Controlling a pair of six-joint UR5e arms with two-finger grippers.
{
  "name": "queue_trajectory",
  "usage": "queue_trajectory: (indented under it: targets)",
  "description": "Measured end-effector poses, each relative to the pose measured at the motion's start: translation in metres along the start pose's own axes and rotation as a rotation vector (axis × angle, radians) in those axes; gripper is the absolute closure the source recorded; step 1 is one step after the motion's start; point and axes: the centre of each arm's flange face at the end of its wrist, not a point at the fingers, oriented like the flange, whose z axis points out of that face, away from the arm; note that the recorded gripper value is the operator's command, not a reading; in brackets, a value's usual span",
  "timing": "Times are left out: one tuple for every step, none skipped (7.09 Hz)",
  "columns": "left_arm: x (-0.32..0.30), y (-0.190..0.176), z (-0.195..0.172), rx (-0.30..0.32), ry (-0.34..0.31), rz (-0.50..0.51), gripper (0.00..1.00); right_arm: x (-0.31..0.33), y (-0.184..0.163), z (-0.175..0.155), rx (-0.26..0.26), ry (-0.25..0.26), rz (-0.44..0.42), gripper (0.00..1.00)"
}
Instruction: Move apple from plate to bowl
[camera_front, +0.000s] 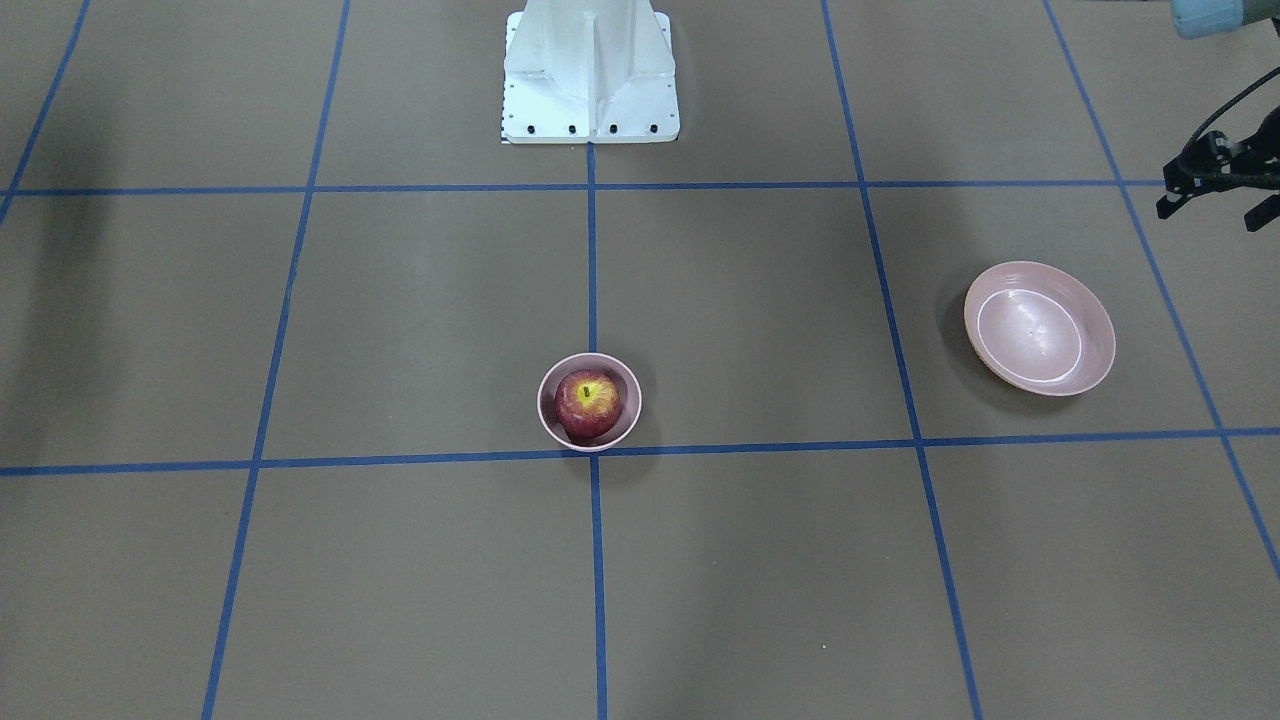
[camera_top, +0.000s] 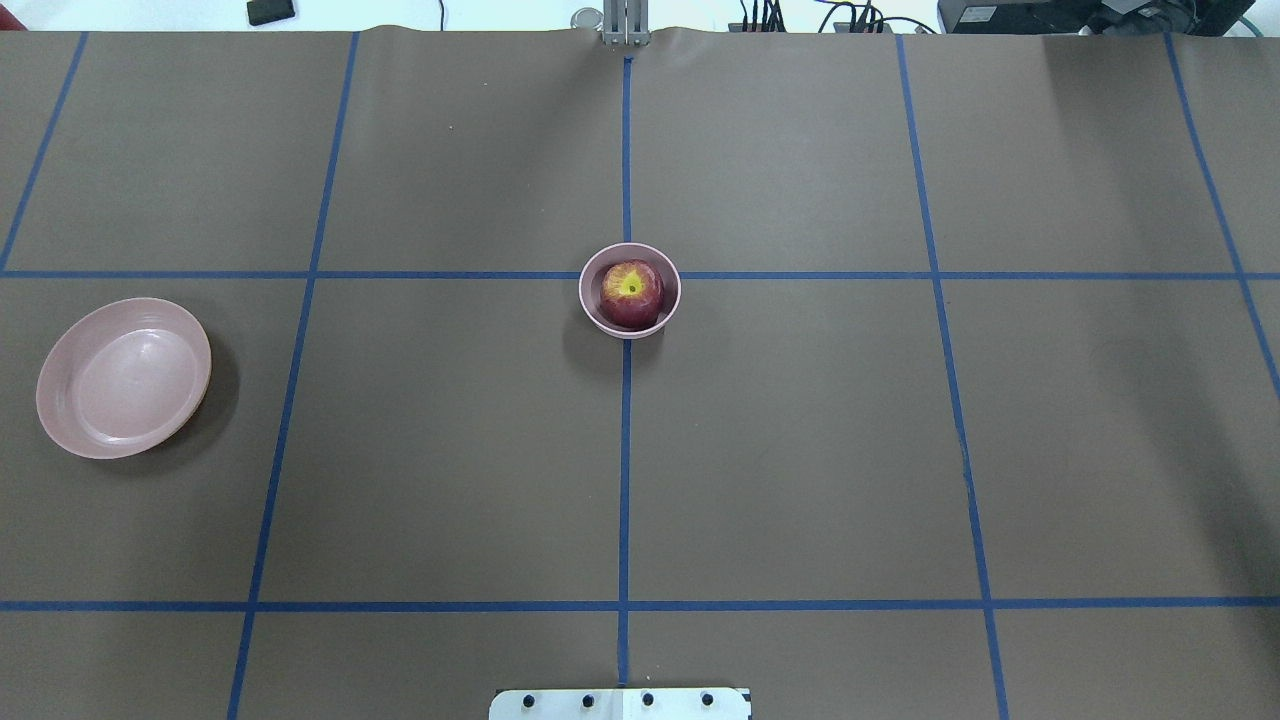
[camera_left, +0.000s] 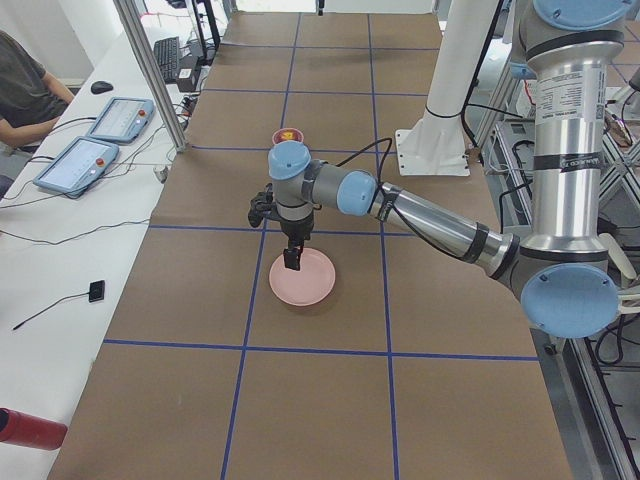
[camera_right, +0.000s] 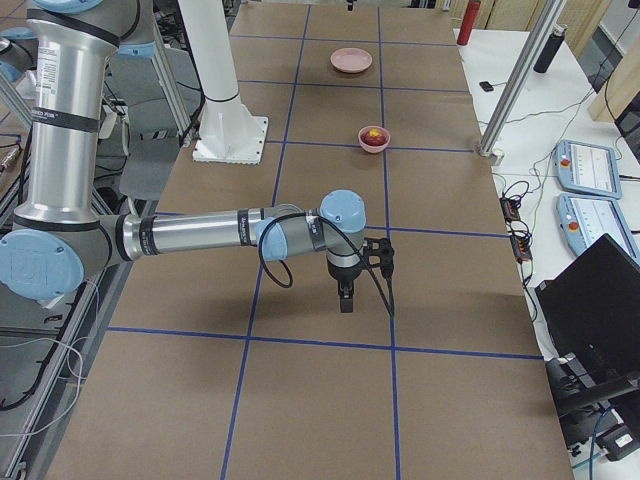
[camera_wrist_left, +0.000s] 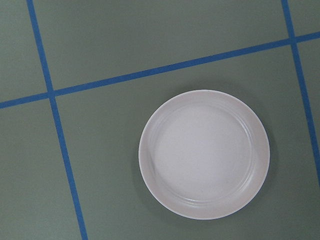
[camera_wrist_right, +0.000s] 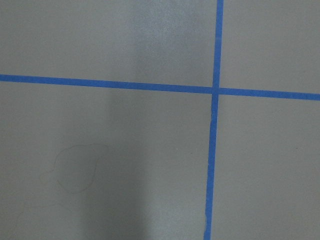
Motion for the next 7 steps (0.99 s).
queue_trajectory:
  targets:
    - [-0.006,-0.003,0.007,-0.01,0.0,-0.042,0.02,0.001,0.0,-0.004,0.001,-0.001,-0.002,0.0]
    - [-0.009,-0.004,0.009,-0.01,-0.002,-0.066,0.02,0.001,0.001,-0.007,-0.001,-0.003,0.002,0.0]
    - [-0.01,-0.006,0.009,-0.006,-0.005,-0.076,0.02,0.0,0.002,-0.008,-0.007,-0.001,0.006,0.0]
    - [-0.01,-0.007,0.006,0.0,-0.005,-0.094,0.02,-0.001,0.002,-0.008,-0.019,0.004,0.014,0.0]
    - [-0.01,-0.007,0.006,0.003,-0.005,-0.118,0.02,-0.001,0.0,-0.007,-0.027,0.01,0.02,0.0]
    - [-0.014,-0.007,0.009,0.002,-0.005,-0.125,0.02,-0.001,-0.002,-0.007,-0.03,0.019,0.022,0.0]
    - [-0.019,-0.009,0.016,0.006,-0.005,-0.123,0.02,-0.003,-0.004,-0.006,-0.031,0.024,0.023,0.0]
